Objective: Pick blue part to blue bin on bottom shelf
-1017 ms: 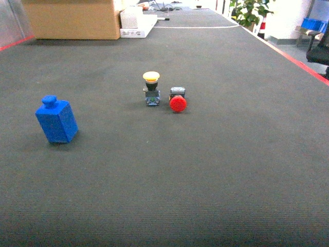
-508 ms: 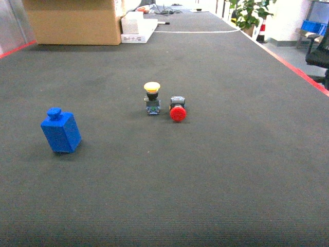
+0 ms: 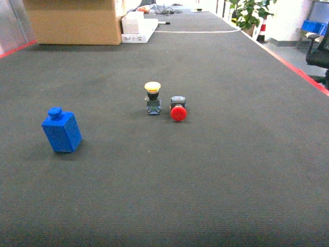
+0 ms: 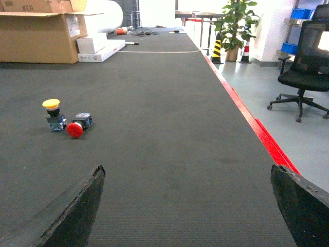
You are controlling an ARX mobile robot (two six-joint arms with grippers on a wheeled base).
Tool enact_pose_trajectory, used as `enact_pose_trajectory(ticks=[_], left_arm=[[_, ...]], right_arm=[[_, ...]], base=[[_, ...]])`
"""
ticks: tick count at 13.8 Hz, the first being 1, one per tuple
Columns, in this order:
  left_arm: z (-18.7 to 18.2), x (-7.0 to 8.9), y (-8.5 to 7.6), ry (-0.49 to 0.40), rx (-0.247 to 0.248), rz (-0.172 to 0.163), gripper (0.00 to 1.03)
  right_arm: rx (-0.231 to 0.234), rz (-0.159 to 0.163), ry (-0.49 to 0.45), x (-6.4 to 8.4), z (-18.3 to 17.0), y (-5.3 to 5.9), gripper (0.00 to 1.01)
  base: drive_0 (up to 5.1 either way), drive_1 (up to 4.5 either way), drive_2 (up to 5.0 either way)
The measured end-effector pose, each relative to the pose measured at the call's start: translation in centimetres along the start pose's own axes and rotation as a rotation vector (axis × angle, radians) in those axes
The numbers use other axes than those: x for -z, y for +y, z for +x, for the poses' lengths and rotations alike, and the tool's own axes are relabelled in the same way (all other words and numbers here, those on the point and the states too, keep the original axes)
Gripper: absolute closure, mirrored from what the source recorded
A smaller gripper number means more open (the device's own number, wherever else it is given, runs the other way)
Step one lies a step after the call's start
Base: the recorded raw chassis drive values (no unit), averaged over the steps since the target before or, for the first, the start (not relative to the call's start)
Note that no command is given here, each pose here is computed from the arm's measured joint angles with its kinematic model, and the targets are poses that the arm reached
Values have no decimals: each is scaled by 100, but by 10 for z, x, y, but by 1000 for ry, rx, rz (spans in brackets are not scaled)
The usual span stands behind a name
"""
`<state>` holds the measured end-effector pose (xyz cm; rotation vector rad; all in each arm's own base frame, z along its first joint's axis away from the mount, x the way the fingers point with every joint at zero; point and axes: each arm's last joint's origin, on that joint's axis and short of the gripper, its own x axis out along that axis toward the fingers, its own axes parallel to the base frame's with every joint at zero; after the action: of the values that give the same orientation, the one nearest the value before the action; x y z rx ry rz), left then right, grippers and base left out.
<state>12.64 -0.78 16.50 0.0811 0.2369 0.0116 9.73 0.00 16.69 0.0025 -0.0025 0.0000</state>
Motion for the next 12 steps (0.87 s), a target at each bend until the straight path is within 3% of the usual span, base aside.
enact_pose_trajectory(ticks=[4, 5, 9, 12], left_arm=[[91, -29, -10, -4, 17, 23, 5], [115, -24, -12, 60, 18, 26, 5], [142, -13, -15, 134, 10, 31, 5], [196, -6, -18, 196, -4, 21, 5]], right_arm=[[0, 0, 1, 0, 0, 0, 3], [0, 0, 0, 0, 0, 0, 3], [0, 0, 1, 0, 0, 0, 3], [0, 0, 1, 0, 0, 0, 3]], base=[[0, 0, 0], [0, 0, 0], [0, 0, 0], [0, 0, 0]])
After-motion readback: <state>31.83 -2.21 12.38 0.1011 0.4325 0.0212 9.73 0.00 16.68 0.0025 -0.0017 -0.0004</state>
